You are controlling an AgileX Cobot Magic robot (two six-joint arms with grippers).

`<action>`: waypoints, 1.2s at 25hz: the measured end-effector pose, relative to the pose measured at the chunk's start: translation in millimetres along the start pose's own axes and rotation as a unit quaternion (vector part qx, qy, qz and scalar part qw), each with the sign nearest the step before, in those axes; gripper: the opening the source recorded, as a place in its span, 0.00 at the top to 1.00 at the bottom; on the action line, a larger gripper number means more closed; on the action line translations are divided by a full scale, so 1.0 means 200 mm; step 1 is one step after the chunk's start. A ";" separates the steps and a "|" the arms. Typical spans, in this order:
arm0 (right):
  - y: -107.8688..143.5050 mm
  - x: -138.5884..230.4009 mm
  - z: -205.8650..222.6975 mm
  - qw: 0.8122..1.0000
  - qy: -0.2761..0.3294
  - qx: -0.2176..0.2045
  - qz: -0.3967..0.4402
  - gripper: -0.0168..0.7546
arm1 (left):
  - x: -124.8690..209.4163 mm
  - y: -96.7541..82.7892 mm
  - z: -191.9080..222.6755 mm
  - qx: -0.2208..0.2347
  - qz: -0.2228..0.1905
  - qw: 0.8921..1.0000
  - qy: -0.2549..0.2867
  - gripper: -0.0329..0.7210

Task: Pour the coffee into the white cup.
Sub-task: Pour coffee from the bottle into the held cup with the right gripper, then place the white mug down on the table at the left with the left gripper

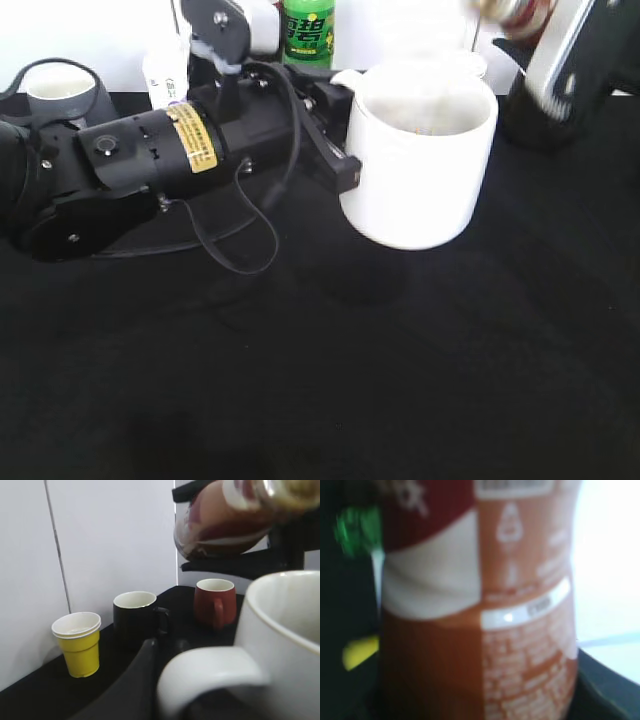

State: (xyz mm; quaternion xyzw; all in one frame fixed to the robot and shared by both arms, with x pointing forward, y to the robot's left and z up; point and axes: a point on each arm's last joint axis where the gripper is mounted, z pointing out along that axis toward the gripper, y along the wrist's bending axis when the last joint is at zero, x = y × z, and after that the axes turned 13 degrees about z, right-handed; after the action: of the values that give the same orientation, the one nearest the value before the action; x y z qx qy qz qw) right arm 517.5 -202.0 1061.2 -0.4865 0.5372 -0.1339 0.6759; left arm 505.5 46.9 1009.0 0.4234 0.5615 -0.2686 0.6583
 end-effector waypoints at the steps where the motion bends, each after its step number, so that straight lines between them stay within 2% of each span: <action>1: 0.00 0.00 0.00 0.998 0.000 0.000 0.055 0.31 | 0.00 0.00 0.00 -0.002 -0.002 1.000 -0.004 0.87; 2: 0.00 0.00 0.00 0.993 0.000 0.000 0.119 0.31 | -0.01 0.01 0.00 -0.006 -0.006 1.000 -0.010 0.87; 3: 0.00 0.00 0.00 0.979 0.000 0.000 0.203 0.31 | -0.01 0.02 0.00 -0.016 -0.011 1.000 -0.014 0.87; 5: 0.00 0.00 0.00 0.934 0.000 0.000 0.356 0.31 | 0.00 0.08 -0.02 -0.033 -0.013 0.999 -0.018 0.87; 6: 0.00 0.00 0.00 0.919 0.000 0.001 0.393 0.31 | 0.01 0.11 -0.03 -0.043 -0.012 0.999 -0.016 0.87; 7: 0.00 0.00 0.00 0.913 0.000 0.001 0.408 0.31 | 0.02 0.15 -0.05 -0.053 -0.013 0.998 -0.011 0.87; 11: 0.00 0.00 0.00 0.908 0.000 0.002 0.419 0.31 | 0.16 0.25 -0.24 -0.100 -0.029 0.994 0.016 0.87; 14: 0.00 0.00 0.00 0.908 0.000 0.002 0.419 0.31 | 0.28 0.30 -0.43 -0.161 -0.023 0.986 0.036 0.87; 16: 0.00 0.00 0.00 0.908 0.000 0.002 0.420 0.31 | 0.34 0.32 -0.51 -0.204 -0.015 0.977 0.065 0.87; 18: 0.00 0.00 0.00 0.908 0.000 0.002 0.420 0.31 | 0.36 0.35 -0.55 -0.257 -0.016 0.964 0.058 0.87; 20: 0.00 0.00 0.00 0.908 0.000 0.002 0.420 0.31 | 0.44 0.37 -0.56 -0.293 -0.028 0.952 0.081 0.87; 22: 0.00 0.00 0.00 0.907 0.000 0.002 0.420 0.31 | 0.55 0.39 -0.58 -0.332 -0.056 0.934 0.117 0.87; 26: 0.00 0.00 0.00 0.907 0.000 0.002 0.420 0.31 | 0.67 0.46 -0.57 -0.365 -0.068 0.918 0.139 0.87; 30: 0.00 0.00 0.00 0.907 0.000 0.002 0.421 0.31 | 0.76 0.54 -0.51 -0.376 -0.067 0.914 0.137 0.87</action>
State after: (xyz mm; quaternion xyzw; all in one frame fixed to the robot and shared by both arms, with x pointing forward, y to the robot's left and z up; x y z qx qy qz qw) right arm 517.7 -202.3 1061.3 -0.2141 0.6918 0.1620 0.6703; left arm 577.2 206.7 888.1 0.1383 0.7332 -0.0204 0.6655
